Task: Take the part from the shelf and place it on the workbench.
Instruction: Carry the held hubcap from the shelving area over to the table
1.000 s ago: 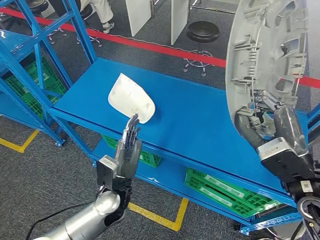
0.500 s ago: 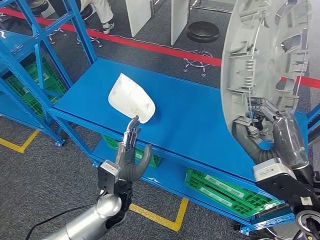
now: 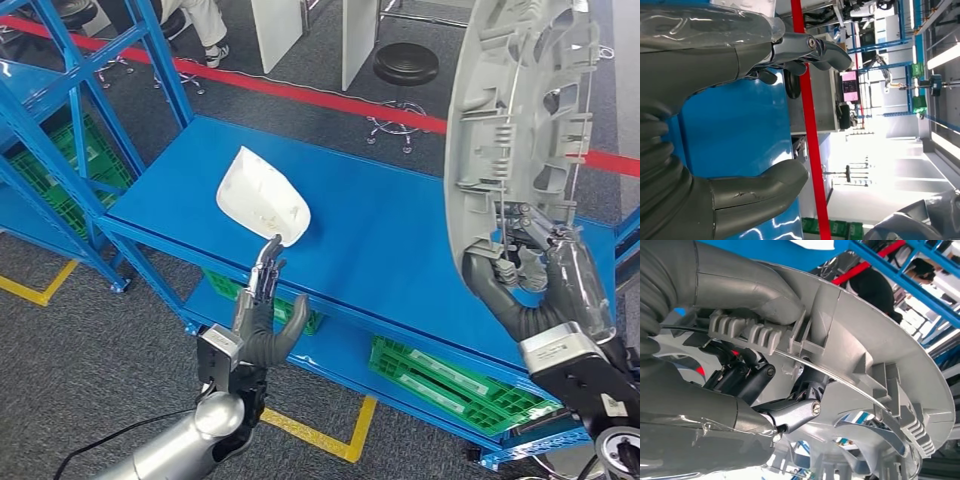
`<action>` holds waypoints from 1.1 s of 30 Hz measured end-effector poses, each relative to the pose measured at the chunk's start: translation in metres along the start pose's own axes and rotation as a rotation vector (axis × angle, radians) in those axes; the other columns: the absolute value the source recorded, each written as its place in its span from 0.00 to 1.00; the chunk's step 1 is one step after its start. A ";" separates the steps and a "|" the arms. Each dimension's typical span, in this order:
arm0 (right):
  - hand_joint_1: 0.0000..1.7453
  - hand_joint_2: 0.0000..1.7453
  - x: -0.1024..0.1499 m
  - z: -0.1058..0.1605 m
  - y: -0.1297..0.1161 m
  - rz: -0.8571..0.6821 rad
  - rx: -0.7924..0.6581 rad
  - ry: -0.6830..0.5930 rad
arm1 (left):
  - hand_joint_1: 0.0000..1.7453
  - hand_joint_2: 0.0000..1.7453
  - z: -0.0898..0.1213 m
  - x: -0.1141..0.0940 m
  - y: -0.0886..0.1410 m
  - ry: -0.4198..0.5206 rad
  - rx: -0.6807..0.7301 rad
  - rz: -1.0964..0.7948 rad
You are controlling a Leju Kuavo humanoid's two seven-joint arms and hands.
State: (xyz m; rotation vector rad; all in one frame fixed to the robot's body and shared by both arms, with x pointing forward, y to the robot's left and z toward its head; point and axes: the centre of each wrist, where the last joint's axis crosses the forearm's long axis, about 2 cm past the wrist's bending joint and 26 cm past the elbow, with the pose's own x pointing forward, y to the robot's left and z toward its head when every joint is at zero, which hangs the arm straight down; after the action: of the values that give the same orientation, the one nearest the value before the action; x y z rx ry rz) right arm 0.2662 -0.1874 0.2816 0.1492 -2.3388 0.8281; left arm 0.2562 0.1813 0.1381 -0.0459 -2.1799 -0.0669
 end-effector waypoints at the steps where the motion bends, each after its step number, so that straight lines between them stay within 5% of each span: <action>1: 1.00 1.00 0.000 0.000 0.000 -0.003 0.000 -0.002 | 0.00 1.00 0.000 0.000 0.000 0.000 0.000 0.000; 33: 1.00 1.00 -0.001 0.005 0.005 -0.031 -0.006 0.004 | 0.00 1.00 0.005 -0.001 0.002 0.014 0.006 -0.002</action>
State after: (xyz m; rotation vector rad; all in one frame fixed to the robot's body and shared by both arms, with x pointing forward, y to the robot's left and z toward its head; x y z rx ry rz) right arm 0.2627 -0.1867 0.2756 0.1801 -2.3296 0.8052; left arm 0.2523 0.1833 0.1346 -0.0391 -2.1659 -0.0615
